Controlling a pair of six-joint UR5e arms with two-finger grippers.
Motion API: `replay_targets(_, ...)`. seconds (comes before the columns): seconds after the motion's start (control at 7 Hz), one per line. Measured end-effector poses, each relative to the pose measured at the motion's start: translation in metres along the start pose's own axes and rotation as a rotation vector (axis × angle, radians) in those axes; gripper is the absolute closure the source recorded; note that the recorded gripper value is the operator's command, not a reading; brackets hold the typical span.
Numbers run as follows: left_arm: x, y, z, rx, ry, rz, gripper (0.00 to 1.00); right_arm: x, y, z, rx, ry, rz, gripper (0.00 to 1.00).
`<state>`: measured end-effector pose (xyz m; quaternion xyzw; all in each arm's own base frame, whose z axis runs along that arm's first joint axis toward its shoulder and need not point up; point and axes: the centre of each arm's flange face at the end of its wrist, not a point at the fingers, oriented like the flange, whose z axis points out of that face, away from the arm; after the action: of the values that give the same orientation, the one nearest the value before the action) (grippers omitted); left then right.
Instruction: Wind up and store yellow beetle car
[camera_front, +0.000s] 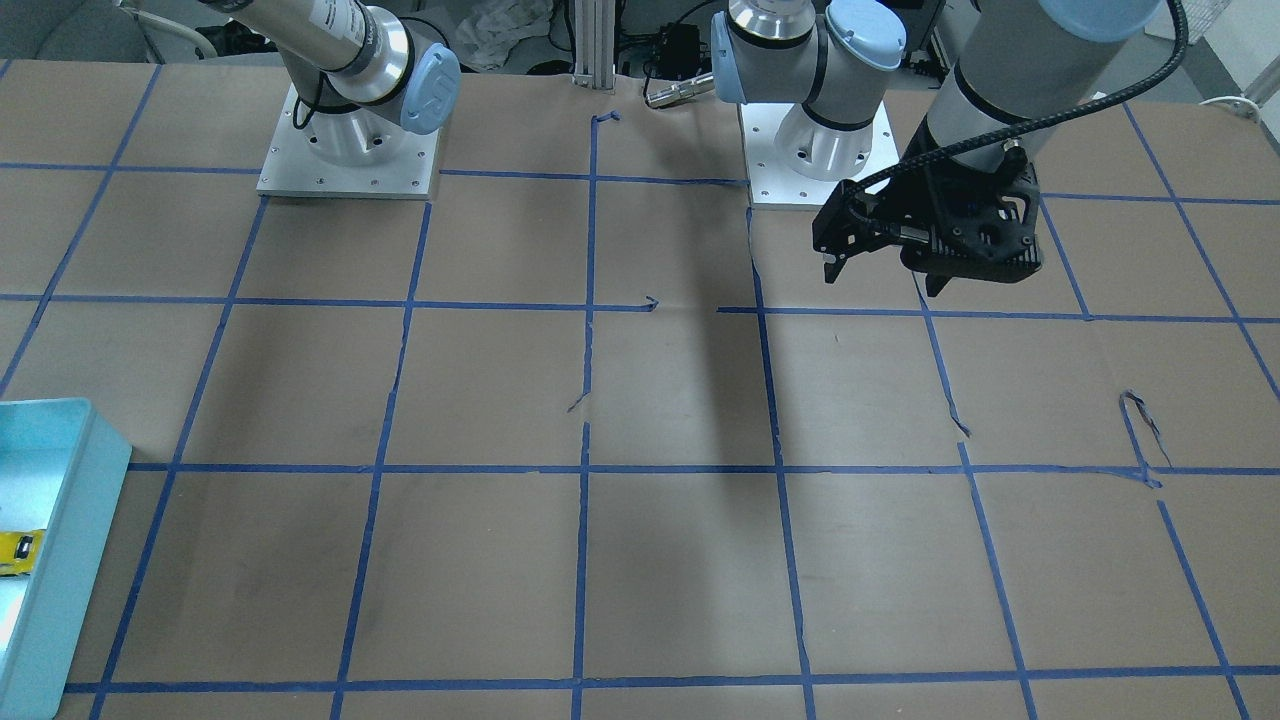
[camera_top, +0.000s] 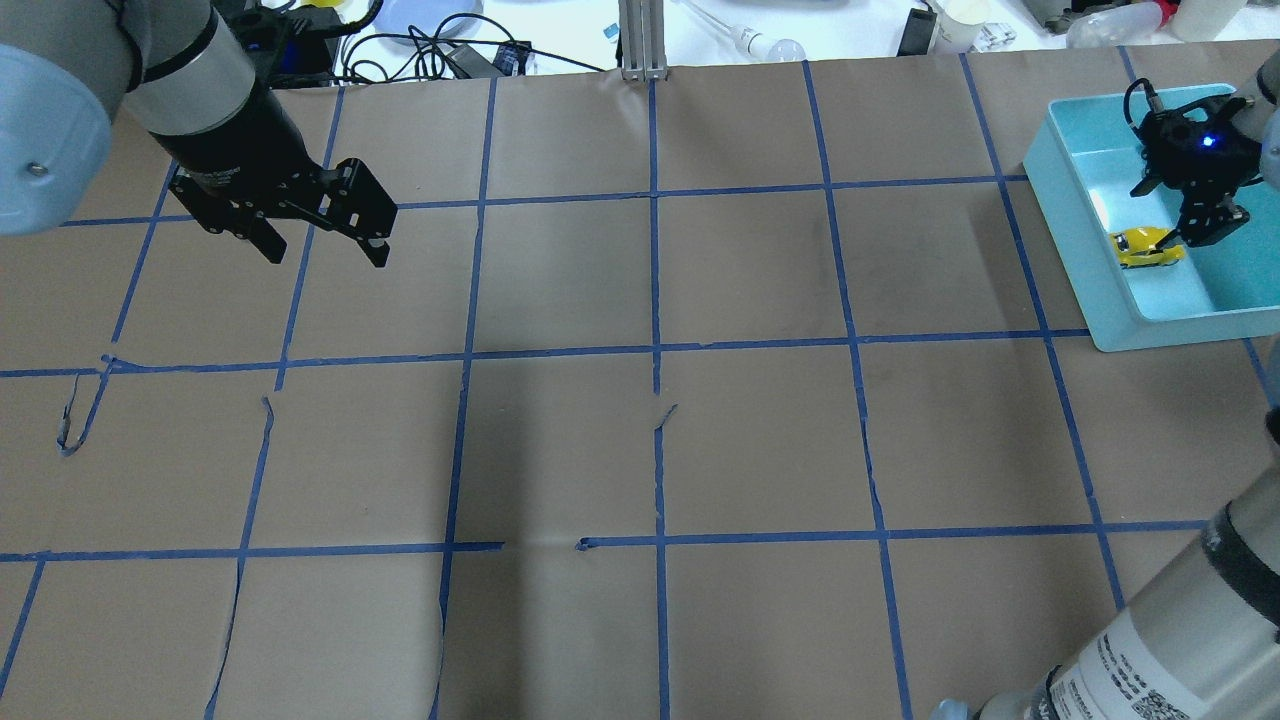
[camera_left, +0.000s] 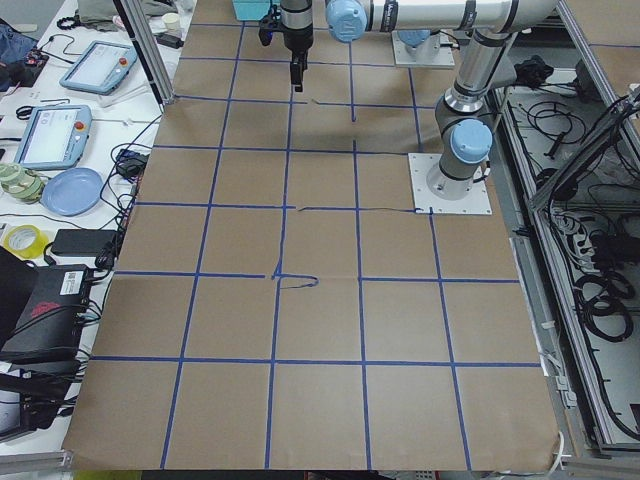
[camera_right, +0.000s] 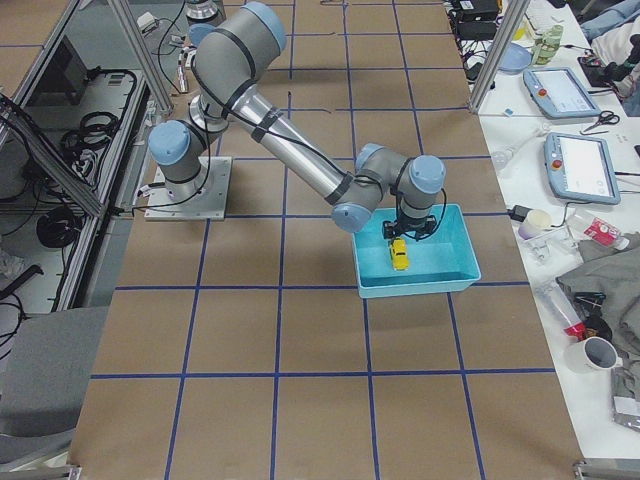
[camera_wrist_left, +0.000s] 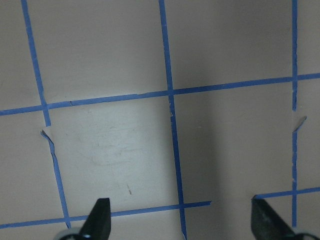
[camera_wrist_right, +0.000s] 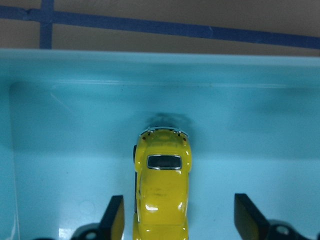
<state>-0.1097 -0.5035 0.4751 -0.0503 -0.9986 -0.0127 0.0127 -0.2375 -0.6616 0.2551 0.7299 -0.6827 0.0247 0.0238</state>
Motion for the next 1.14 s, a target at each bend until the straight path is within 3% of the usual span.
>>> replay_targets(0.29,-0.001,0.002,-0.006,0.015,-0.012,0.0,0.0,0.002,-0.045,-0.066,-0.009,0.037,0.22,0.0)
replay_targets(0.71,-0.001,0.004,-0.009,0.022,-0.016,-0.001,0.0,0.009,-0.199,-0.157,-0.033,0.122,0.546,0.0)
replay_targets(0.86,-0.001,0.004,-0.01,0.023,-0.016,-0.002,0.0,0.006,-0.253,-0.171,-0.049,0.136,0.665,0.0)
replay_targets(1.14,-0.001,0.005,-0.01,0.025,-0.017,-0.002,0.0,-0.013,-0.357,-0.19,-0.034,0.122,0.987,0.0)
